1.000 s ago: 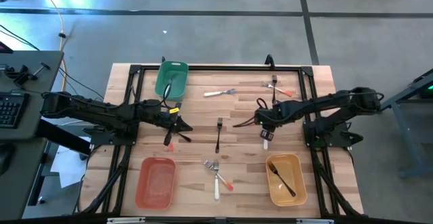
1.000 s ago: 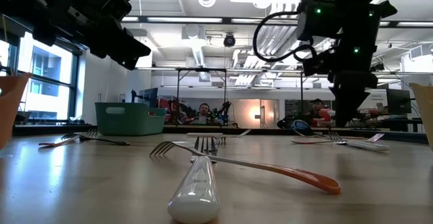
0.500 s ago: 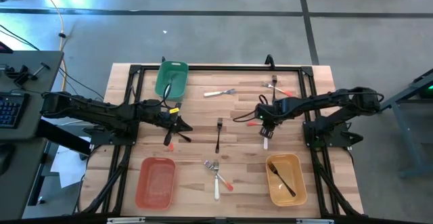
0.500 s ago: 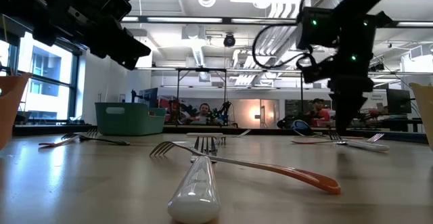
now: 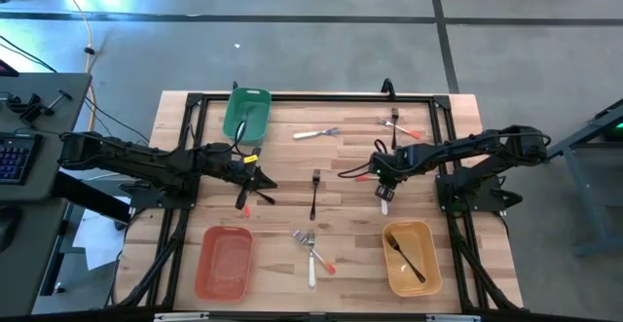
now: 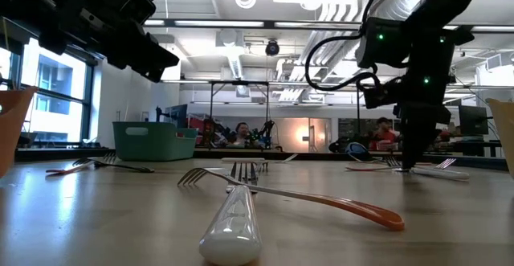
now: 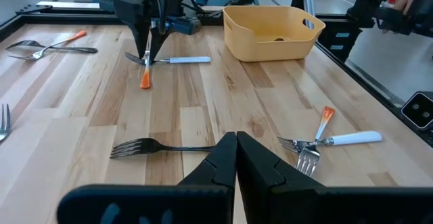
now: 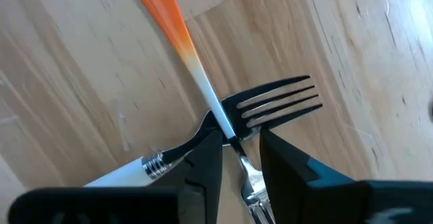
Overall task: Sort silverware by color (type)
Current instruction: Put the orange fork into the orange bin
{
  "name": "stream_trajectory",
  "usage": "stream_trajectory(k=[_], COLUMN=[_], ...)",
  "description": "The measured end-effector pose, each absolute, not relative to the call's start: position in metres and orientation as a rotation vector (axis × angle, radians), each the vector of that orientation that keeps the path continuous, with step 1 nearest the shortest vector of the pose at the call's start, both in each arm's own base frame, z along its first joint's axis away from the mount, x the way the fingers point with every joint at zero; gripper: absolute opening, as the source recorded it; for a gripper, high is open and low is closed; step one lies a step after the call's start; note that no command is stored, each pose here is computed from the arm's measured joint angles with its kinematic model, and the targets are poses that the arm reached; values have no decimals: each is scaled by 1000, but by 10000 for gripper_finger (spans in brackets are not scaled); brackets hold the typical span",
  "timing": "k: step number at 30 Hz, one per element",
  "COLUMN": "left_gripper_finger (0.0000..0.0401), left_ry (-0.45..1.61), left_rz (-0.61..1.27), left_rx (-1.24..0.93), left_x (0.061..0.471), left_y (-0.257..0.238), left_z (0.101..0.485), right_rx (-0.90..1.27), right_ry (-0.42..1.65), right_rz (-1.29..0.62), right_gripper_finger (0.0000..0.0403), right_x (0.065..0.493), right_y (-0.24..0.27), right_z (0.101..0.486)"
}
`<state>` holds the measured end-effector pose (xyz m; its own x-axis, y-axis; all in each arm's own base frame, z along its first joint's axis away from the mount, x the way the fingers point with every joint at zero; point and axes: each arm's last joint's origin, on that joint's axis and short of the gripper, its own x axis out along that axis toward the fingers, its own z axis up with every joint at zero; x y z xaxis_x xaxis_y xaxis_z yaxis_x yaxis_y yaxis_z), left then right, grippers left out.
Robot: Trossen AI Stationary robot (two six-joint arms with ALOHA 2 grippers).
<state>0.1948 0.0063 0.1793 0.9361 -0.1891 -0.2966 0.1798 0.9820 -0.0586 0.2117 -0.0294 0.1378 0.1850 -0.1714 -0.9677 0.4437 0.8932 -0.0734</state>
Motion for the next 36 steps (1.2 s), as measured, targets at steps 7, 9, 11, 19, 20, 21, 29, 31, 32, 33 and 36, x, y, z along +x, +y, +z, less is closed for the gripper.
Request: stream_trajectory(k=[7, 9, 11, 19, 20, 21, 29, 31, 32, 33, 36], left_gripper_finger=[0, 0, 0, 0, 0, 0, 0, 0, 0, 0, 0], left_ry=[306, 306, 306, 306, 306, 306, 306, 306, 305, 306, 305], left_rz=[-188, -189, -189, -189, -189, -189, -189, -189, -189, -189, -189], left_rx=[-31, -31, -31, -31, -31, -31, -31, -31, -31, -31, -31], left_x=[195, 195, 195, 195, 195, 195, 195, 195, 195, 195, 195], left_y=[6, 6, 6, 6, 6, 6, 6, 6, 6, 6, 6], left_z=[179, 179, 179, 179, 179, 179, 179, 179, 179, 179, 179], right_rx=[251, 256, 256, 296, 298, 300, 302, 300, 300, 301, 300], right_ry=[1321, 1321, 1321, 1330, 1335, 1337, 1349, 1347, 1347, 1339, 1308], right_rz=[-417, -417, -417, -418, -421, -423, -427, -423, -421, -420, -416], right_gripper_finger=[83, 83, 82, 45, 35, 25, 4, 2, 1, 1, 1], right_x=[212, 212, 212, 211, 212, 213, 214, 215, 216, 218, 224], right_y=[-29, -29, -29, -34, -35, -36, -37, -37, -37, -37, -38], right_z=[138, 138, 138, 136, 135, 134, 134, 137, 139, 140, 148])
